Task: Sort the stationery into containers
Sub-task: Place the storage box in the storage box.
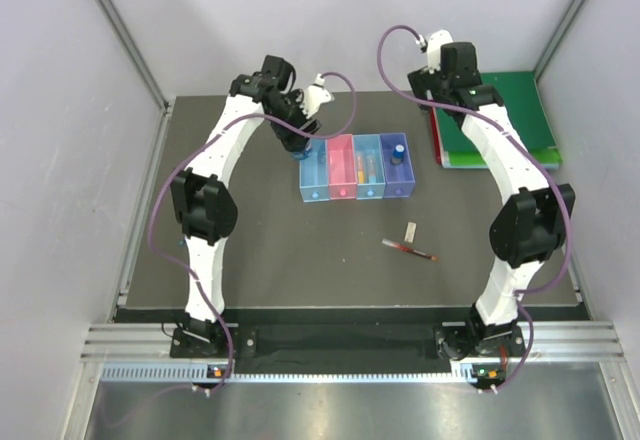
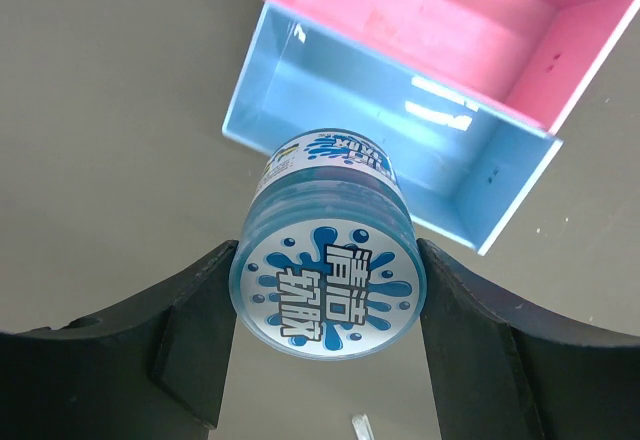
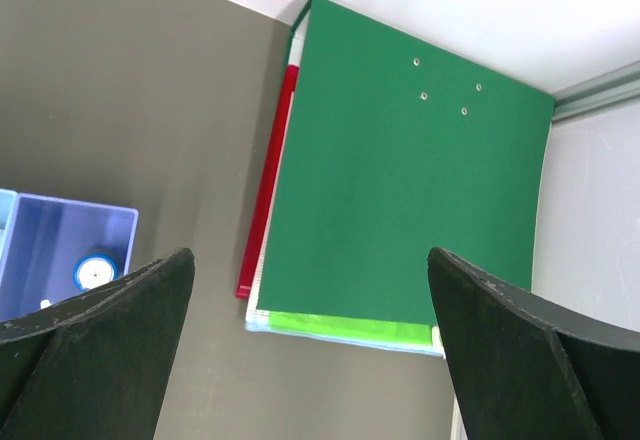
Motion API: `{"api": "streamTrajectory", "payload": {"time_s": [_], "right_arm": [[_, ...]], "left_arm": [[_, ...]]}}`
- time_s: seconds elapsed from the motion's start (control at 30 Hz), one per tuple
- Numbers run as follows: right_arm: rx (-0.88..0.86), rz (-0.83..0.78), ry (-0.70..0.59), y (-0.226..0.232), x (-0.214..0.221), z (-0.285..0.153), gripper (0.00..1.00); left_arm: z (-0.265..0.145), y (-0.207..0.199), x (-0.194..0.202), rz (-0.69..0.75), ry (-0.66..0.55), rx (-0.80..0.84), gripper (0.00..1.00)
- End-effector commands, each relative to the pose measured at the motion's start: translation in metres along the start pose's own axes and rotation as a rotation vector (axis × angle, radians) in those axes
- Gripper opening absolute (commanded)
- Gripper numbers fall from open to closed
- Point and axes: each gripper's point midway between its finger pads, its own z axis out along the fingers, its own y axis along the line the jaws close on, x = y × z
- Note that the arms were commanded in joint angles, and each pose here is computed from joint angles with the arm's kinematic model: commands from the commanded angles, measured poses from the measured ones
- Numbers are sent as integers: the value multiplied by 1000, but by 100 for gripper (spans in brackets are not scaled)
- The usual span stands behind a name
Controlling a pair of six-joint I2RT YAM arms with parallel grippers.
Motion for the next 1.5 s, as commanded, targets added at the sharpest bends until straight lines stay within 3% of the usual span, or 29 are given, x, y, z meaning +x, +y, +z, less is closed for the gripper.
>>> {"api": "streamTrajectory", "payload": {"time_s": [0.0,0.43,0.97,1.1,1.2,1.47], "right_arm": [[55,33,-78,-25,-24,-25,100],[67,47,-84,-32,-25,-27,100],[59,62,-82,-29,-28,-20,100],[56,65,-83,-29,-29,-18,100],[55,67,-81,-28,-28,-16,99],[55,67,-81,-28,-29,-16,100]], "left_arm": [[-7,4,-46,96,-142,-33,19],[46,12,-40,124,-126,-10,18],[77,15,-30,159,-99,1,20],[83,11,-28,156,-92,16,24],[84,13,-27,161,-91,7,37],[88,13,-25,170,-84,4,58]]}}
